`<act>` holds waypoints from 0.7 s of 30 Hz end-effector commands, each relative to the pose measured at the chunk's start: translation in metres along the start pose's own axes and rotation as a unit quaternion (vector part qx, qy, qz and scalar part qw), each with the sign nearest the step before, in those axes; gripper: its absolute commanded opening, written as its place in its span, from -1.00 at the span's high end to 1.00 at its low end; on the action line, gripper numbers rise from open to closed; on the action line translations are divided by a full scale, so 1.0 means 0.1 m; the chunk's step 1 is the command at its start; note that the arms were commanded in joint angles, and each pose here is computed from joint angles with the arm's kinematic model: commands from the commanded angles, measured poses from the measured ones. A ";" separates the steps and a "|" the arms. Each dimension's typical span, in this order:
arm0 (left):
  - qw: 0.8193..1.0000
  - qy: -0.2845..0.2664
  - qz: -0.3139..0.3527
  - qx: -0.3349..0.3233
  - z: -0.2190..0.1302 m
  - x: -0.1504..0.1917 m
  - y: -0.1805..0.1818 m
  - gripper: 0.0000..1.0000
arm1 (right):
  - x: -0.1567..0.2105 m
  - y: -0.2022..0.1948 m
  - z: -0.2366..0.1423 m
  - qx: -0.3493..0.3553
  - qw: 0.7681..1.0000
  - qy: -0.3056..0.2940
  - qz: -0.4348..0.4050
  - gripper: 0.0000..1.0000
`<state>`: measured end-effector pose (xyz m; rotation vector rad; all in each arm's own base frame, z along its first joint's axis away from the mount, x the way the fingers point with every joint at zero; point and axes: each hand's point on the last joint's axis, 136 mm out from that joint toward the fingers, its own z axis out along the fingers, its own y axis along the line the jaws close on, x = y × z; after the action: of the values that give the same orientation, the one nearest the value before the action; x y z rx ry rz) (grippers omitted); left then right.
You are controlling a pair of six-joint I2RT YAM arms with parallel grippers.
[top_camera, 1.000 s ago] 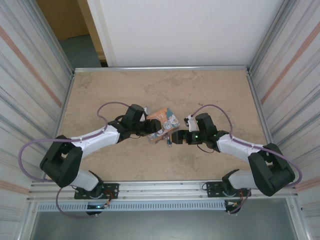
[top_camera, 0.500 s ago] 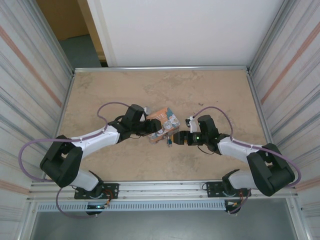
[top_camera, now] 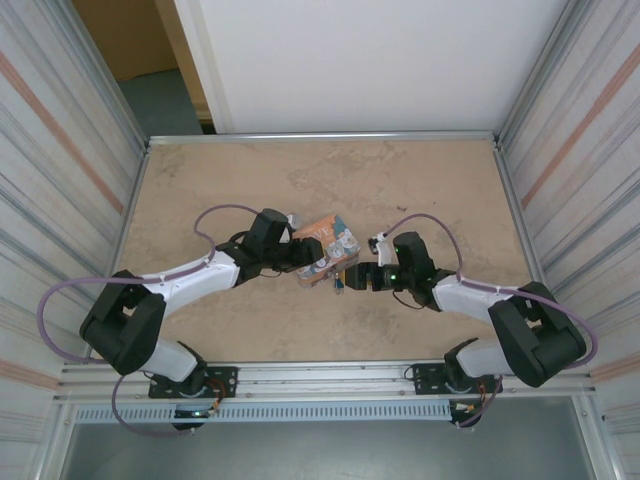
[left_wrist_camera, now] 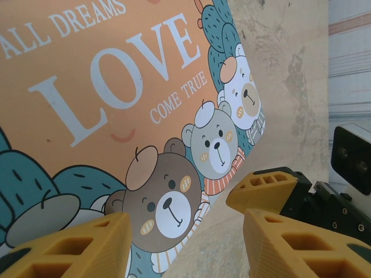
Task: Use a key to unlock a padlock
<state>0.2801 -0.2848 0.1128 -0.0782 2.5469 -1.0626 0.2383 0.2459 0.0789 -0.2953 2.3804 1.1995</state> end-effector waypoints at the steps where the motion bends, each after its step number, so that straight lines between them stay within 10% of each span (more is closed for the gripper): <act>1: 1.000 0.014 -0.009 -0.011 0.00 0.09 0.11 -0.08 | -0.08 0.00 0.03 0.013 0.999 -0.021 -0.037 -0.36; 21: 1.000 0.016 -0.009 -0.011 0.01 0.10 0.11 -0.08 | -0.15 0.06 0.27 -0.008 0.997 -0.023 -0.072 -0.34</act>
<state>0.2801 -0.2848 0.1127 -0.0784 2.5458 -1.0634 0.2459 0.2584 0.0610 -0.3757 2.3542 1.1323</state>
